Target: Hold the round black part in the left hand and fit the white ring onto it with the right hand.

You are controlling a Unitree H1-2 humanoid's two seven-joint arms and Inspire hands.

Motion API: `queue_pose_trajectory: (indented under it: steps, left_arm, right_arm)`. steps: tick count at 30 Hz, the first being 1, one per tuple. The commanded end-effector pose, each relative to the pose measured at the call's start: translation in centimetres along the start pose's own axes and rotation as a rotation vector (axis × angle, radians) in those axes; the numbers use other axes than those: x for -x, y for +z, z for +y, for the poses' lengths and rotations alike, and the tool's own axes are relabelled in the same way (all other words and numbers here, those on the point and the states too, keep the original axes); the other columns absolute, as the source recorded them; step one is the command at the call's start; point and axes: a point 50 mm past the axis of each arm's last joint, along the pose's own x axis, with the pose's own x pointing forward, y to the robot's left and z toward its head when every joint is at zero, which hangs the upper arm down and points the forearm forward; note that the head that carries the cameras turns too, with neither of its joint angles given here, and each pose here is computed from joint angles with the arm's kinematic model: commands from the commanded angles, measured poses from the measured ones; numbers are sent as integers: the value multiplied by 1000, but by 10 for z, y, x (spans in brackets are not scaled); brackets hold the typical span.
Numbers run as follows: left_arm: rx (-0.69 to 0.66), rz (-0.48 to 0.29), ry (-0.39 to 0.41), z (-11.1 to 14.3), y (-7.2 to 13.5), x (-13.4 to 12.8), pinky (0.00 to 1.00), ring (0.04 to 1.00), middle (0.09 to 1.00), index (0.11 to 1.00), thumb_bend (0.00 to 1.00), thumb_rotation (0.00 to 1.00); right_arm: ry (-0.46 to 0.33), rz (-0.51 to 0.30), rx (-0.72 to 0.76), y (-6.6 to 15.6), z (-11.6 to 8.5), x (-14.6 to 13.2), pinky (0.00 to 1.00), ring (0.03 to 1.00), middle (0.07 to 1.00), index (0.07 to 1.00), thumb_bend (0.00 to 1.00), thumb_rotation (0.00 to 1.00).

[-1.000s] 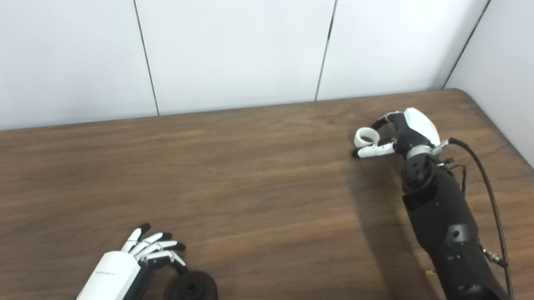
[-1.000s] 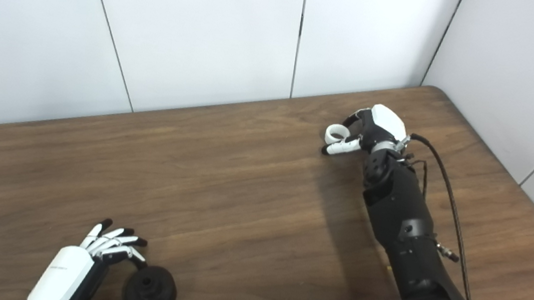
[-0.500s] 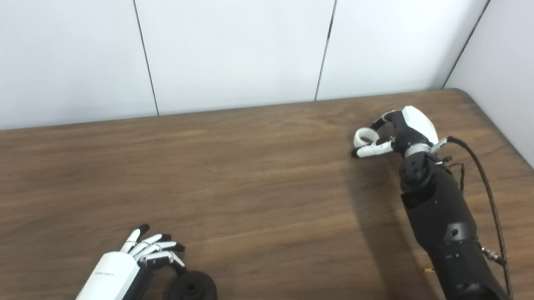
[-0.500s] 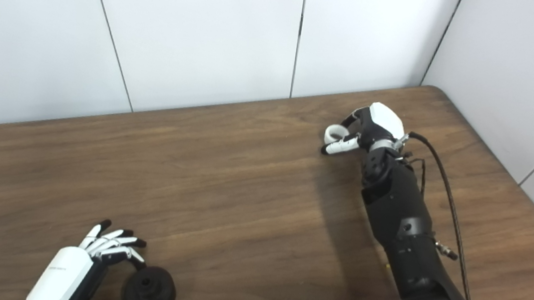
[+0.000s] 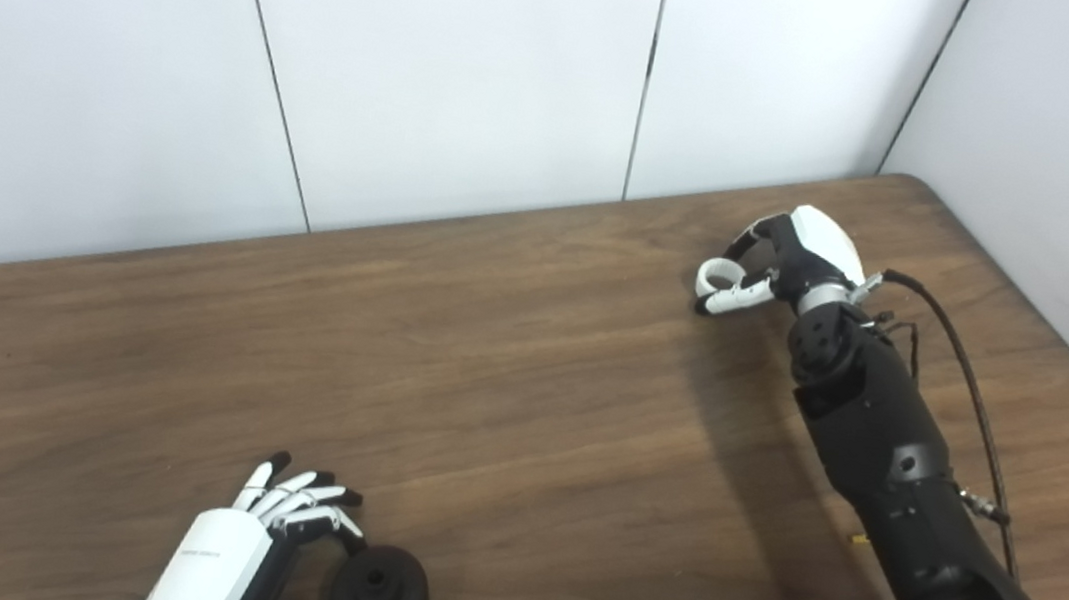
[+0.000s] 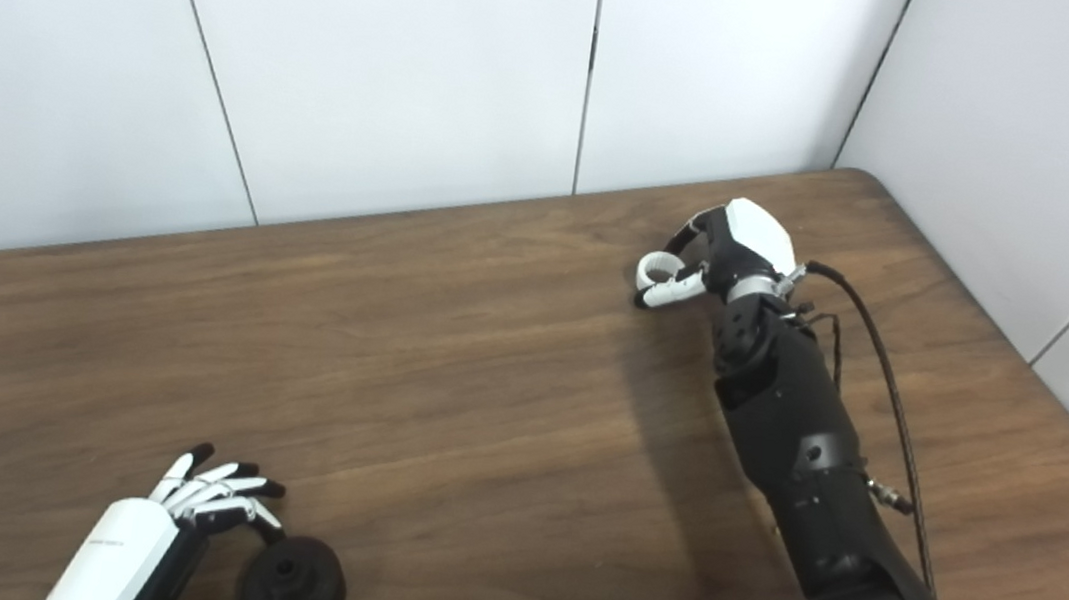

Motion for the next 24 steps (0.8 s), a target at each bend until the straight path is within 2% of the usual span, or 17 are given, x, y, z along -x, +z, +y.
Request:
queue_pose_trajectory:
  steps: [1,6,14,18,24]
  left_arm:
    - [-23,12,-32,0,-1,3,1000,868,774,482,524,52]
    - [-17,8,-27,-2,2,2,1000,868,772,482,524,51]
    - [-24,17,-37,-6,12,-3,1000,875,775,482,524,52]
    - [-20,29,-46,-10,18,-6,1000,886,778,483,524,52]
    - [-18,33,-44,-13,24,-10,1000,896,784,483,525,54]
  right_arm:
    - [-74,-26,-12,3,-27,-3,949,965,862,487,522,137]
    - [-64,-85,-6,6,-30,8,951,965,858,487,523,138]
    - [-16,-277,40,32,-39,43,940,960,851,486,524,138]
    - [42,-388,42,47,-36,74,901,944,842,485,525,140]
    - [146,-513,31,62,-29,125,921,966,858,483,525,138]
